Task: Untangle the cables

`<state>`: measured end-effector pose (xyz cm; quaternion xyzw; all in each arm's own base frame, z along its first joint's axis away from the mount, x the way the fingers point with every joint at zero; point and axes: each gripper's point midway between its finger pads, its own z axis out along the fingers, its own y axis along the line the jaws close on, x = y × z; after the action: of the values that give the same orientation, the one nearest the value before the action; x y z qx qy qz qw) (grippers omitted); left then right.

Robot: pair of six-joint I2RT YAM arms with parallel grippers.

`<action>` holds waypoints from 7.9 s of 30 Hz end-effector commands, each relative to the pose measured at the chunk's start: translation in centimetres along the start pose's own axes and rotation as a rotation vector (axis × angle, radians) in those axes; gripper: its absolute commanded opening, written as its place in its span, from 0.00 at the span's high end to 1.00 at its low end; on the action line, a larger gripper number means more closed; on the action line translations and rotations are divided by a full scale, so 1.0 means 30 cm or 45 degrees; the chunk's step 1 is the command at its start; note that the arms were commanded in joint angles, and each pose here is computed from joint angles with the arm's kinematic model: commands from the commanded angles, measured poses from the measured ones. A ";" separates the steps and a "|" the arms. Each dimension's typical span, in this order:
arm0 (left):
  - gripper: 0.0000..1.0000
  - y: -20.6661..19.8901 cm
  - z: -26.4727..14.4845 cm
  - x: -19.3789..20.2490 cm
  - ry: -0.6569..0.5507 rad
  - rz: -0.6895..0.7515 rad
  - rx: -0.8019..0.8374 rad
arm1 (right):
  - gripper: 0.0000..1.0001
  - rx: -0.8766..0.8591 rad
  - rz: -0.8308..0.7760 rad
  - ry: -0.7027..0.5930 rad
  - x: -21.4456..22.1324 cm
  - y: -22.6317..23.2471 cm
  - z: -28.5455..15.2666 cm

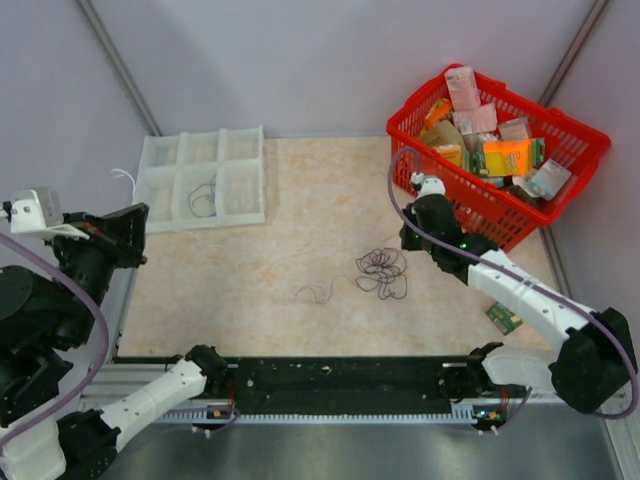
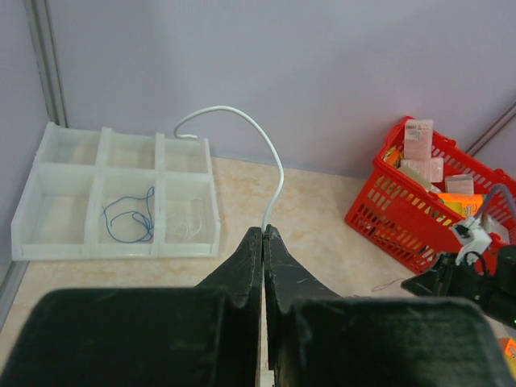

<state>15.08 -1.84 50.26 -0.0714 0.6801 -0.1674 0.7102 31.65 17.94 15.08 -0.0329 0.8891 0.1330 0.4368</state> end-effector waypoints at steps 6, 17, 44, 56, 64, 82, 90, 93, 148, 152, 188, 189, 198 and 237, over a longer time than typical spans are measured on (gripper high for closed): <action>1.00 0.098 0.065 0.207 0.056 0.046 -0.181 | 1.00 -0.152 0.050 -0.691 -0.632 0.075 -0.602; 1.00 0.239 0.172 0.860 0.592 0.249 -0.469 | 1.00 -0.447 0.110 -1.124 -1.000 0.187 -1.143; 1.00 0.557 -0.281 0.098 -0.335 0.027 -0.904 | 1.00 0.725 0.026 -1.242 -1.063 -0.318 -1.141; 1.00 0.400 -0.055 0.260 0.123 0.486 -0.683 | 1.00 0.216 0.308 -0.895 -0.850 -0.300 -0.770; 1.00 0.017 0.207 0.892 0.773 0.233 -0.029 | 1.00 -0.413 0.363 -0.564 -0.647 -0.035 -0.606; 1.00 -0.446 0.323 1.474 1.335 -0.108 0.720 | 1.00 -0.593 0.357 -0.296 -0.409 0.035 -0.509; 0.71 -0.538 0.307 1.577 1.401 -0.048 0.791 | 1.00 -0.587 0.351 -0.285 -0.383 0.029 -0.500; 0.64 -0.551 0.295 1.618 1.445 -0.058 0.776 | 1.00 -0.587 0.352 -0.283 -0.379 0.028 -0.499; 1.00 0.107 0.145 0.576 0.479 0.400 -0.278 | 1.00 0.623 0.341 -0.364 -0.237 -0.546 -0.480; 1.00 0.289 0.060 0.494 0.370 0.399 -0.646 | 1.00 0.653 0.389 -0.383 -0.243 -0.571 -0.492; 1.00 0.050 0.691 0.399 0.277 -0.035 -0.310 | 1.00 -0.660 0.216 -0.205 -0.153 0.062 -0.214; 1.00 0.050 0.725 0.391 0.266 -0.060 -0.286 | 1.00 -0.652 0.224 -0.183 -0.135 0.060 -0.200; 1.00 0.119 1.033 0.527 0.362 -0.316 -0.143 | 1.00 -0.635 0.268 -0.185 -0.064 0.038 -0.144; 0.73 0.592 1.179 1.333 1.025 -0.303 -0.466 | 1.00 -0.680 0.291 -0.137 -0.023 0.052 -0.125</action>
<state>53.40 -3.55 6.05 -0.2095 0.9121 -0.1441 0.3216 28.81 17.50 17.43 -0.0250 0.8097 0.3946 0.4337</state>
